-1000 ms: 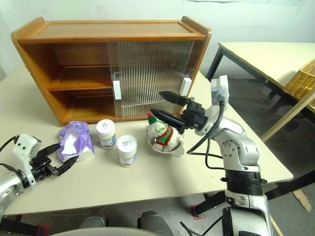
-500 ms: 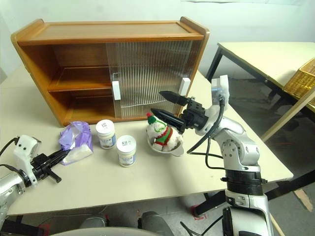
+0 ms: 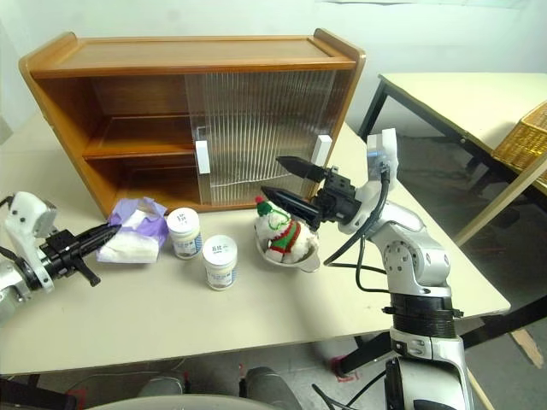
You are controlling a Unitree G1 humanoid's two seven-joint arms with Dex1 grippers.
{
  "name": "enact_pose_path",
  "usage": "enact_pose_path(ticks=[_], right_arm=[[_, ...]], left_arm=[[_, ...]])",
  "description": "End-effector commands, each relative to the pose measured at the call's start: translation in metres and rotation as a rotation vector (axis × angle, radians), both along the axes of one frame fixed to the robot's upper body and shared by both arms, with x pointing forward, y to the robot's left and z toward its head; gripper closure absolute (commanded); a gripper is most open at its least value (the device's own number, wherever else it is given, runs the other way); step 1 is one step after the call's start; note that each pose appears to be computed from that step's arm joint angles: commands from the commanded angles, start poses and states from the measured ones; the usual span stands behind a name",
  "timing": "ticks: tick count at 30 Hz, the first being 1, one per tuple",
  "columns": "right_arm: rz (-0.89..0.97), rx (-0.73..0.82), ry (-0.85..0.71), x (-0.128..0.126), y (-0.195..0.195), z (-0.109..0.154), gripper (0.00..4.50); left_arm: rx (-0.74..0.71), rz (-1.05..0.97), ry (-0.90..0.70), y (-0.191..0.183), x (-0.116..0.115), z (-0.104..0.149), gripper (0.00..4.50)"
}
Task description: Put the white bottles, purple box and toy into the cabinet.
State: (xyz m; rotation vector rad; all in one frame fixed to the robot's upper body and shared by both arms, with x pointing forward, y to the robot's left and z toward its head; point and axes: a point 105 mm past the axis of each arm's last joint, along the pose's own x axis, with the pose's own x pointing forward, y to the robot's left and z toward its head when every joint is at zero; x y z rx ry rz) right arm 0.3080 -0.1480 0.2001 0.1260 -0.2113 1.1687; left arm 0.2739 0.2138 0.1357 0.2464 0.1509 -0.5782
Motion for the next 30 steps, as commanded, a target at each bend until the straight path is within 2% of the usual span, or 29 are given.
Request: enact_pose_path(ticks=[1, 16, 23, 30], right_arm=[[0.006, 0.007, -0.017, 0.002, 0.003, 0.003, 0.00], [0.011, 0.009, -0.019, 0.004, 0.006, 0.002, 0.00], [0.011, 0.013, -0.024, 0.005, 0.007, 0.003, 0.00], [0.009, 0.013, -0.027, 0.005, 0.007, 0.002, 0.00]], left_arm=[[0.002, -0.016, -0.023, -0.001, 0.001, 0.017, 4.48], [-0.073, -0.077, -0.139, -0.012, 0.011, 0.060, 4.48], [-0.143, -0.071, -0.216, -0.011, 0.024, 0.086, 4.48], [-0.165, -0.019, -0.254, 0.009, 0.035, 0.088, 4.48]])
